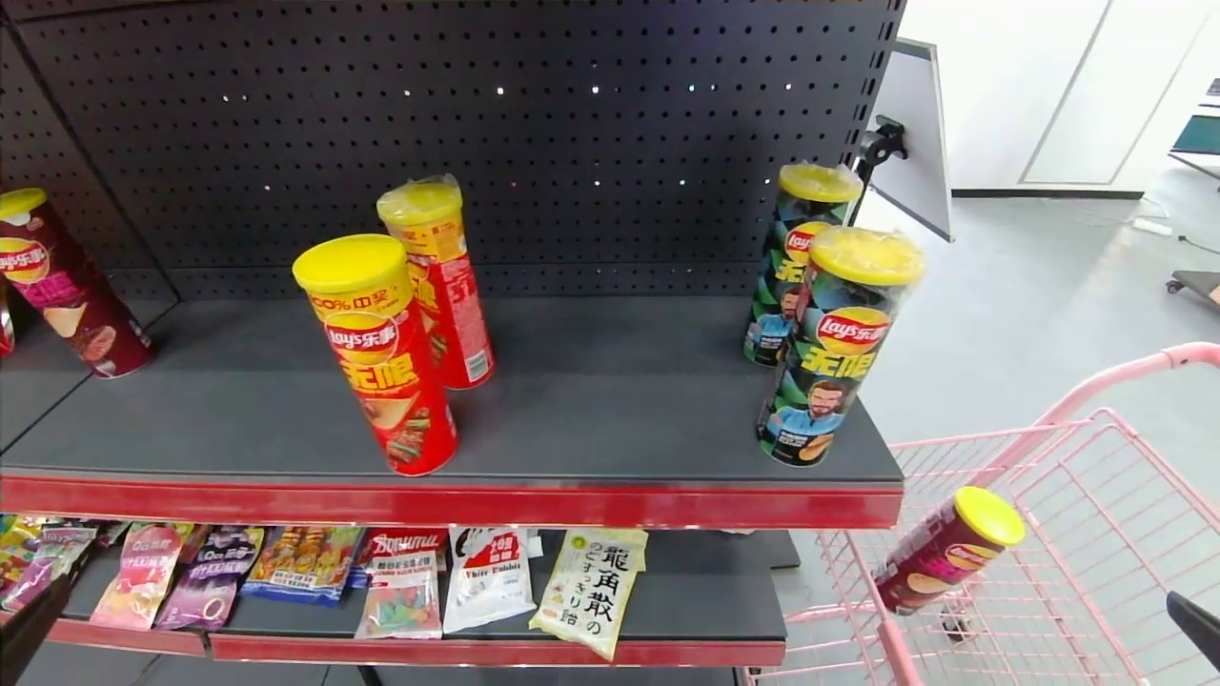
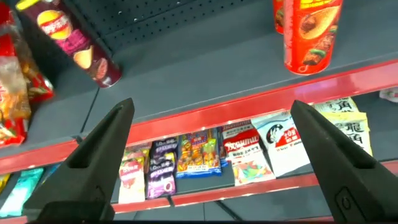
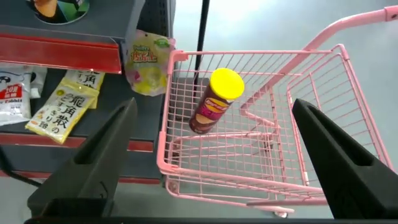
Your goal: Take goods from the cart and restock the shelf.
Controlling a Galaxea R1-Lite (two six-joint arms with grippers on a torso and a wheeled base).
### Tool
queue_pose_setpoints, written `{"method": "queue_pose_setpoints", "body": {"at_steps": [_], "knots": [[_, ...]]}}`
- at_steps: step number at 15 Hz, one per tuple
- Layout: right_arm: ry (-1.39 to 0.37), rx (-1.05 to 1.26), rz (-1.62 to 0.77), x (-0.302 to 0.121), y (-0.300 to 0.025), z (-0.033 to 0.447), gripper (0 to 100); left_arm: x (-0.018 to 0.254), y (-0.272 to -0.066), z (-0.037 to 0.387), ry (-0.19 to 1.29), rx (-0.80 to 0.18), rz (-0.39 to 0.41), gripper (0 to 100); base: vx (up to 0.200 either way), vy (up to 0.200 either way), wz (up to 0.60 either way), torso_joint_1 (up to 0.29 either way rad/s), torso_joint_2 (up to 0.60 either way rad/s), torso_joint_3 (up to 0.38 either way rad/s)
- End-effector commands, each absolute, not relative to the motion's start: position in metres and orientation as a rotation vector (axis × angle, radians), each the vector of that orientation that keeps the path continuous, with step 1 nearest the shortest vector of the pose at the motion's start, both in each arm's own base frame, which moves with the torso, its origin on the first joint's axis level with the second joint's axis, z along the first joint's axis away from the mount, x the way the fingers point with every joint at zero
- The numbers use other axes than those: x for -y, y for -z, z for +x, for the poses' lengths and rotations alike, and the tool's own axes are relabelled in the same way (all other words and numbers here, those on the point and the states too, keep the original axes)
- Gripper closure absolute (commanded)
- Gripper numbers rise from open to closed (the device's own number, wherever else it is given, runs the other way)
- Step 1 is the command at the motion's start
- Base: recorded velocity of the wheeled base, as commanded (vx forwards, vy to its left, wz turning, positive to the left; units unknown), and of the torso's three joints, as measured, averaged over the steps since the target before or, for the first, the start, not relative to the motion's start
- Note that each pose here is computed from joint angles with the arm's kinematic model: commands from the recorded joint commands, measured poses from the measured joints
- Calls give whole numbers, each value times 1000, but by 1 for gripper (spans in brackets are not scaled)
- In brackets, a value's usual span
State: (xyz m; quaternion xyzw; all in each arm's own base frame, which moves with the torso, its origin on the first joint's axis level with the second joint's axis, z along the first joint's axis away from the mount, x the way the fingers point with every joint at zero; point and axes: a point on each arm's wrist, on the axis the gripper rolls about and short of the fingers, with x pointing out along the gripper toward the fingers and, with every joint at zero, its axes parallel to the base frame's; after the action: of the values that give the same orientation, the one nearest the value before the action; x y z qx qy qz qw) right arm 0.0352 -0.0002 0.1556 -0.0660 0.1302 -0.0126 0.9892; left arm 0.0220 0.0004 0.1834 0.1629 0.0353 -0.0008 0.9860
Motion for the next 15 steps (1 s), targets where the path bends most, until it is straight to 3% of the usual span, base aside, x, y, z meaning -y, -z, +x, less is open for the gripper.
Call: {"method": "queue_pose_setpoints", "body": {"at_steps": [1,9,15], "knots": [[23,-267,-136,0,-155,36,0,-1,-182,19,2,-61,324,0,-200,0,0,2,2,2],[21,-283,-144,0,-152,37,0,-5,-175,8,5,-40,329,0,0,0,0,0,0,0],[17,-314,-147,0,-146,39,0,-15,-157,-21,35,-20,363,0,0,0,-600,4,5,1]]}}
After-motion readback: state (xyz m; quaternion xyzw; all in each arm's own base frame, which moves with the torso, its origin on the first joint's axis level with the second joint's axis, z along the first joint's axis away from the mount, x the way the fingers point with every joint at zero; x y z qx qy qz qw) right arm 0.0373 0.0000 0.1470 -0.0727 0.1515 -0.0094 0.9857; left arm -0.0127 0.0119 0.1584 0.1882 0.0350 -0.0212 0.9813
